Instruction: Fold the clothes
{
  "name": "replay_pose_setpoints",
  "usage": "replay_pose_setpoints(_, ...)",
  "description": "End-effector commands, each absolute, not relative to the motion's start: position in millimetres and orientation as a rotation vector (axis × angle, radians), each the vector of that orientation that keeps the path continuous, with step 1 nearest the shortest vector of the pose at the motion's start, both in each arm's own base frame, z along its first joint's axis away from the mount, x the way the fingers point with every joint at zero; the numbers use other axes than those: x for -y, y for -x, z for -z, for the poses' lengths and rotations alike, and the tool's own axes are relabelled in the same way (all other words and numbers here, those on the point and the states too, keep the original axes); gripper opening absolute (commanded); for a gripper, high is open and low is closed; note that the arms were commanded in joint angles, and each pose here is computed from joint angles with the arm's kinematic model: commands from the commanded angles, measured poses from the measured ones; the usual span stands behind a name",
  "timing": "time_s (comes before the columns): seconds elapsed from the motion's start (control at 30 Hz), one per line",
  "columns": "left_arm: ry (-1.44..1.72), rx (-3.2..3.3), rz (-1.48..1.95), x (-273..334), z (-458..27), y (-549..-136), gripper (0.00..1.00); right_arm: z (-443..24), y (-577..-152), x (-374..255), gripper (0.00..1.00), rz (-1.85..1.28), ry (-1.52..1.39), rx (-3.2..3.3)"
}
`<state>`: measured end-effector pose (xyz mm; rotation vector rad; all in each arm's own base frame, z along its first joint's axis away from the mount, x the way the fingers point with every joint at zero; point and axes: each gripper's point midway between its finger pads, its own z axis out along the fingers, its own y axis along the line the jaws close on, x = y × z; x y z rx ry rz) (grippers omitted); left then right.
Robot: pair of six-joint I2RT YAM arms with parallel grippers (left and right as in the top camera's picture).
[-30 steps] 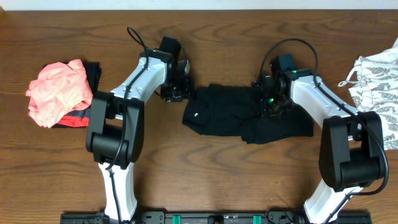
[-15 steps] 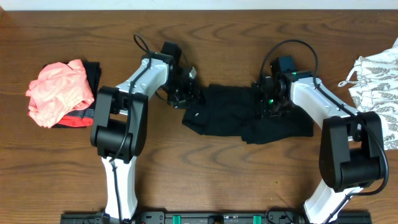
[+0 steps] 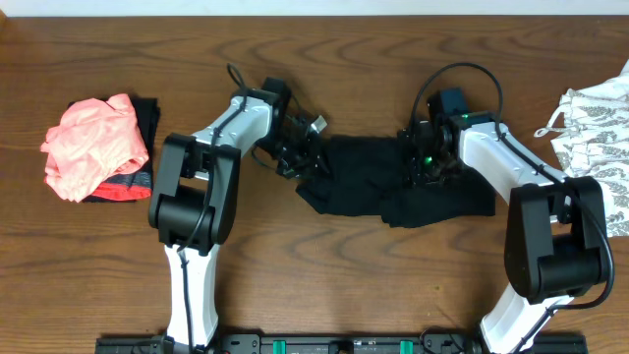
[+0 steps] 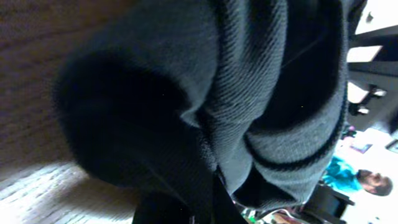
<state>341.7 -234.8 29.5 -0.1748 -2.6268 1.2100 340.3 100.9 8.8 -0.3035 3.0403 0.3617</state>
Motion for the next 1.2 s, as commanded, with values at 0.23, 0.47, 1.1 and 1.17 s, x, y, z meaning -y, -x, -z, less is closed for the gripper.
replay_pose_setpoints(0.23,-0.016,2.699,-1.374,171.8,-63.8,-380.7,0.06,-21.3,-348.5,-106.8,0.38,-0.373,0.363,-3.029)
replay_pose_setpoints(0.47,-0.153,2.788,-1.431,122.2,-87.2,-400.9,0.06,-43.6,-368.7,-112.4,0.39,-0.382,0.370,-2.972)
replay_pose_setpoints(1.1,-0.204,2.803,-1.440,105.7,-96.3,-401.5,0.06,-41.4,-371.2,-103.7,0.39,-0.291,0.380,-2.973)
replay_pose_setpoints(1.17,-0.215,2.826,-1.451,98.8,-104.7,-403.1,0.06,-40.5,-374.0,-96.8,0.39,-0.231,0.372,-2.971)
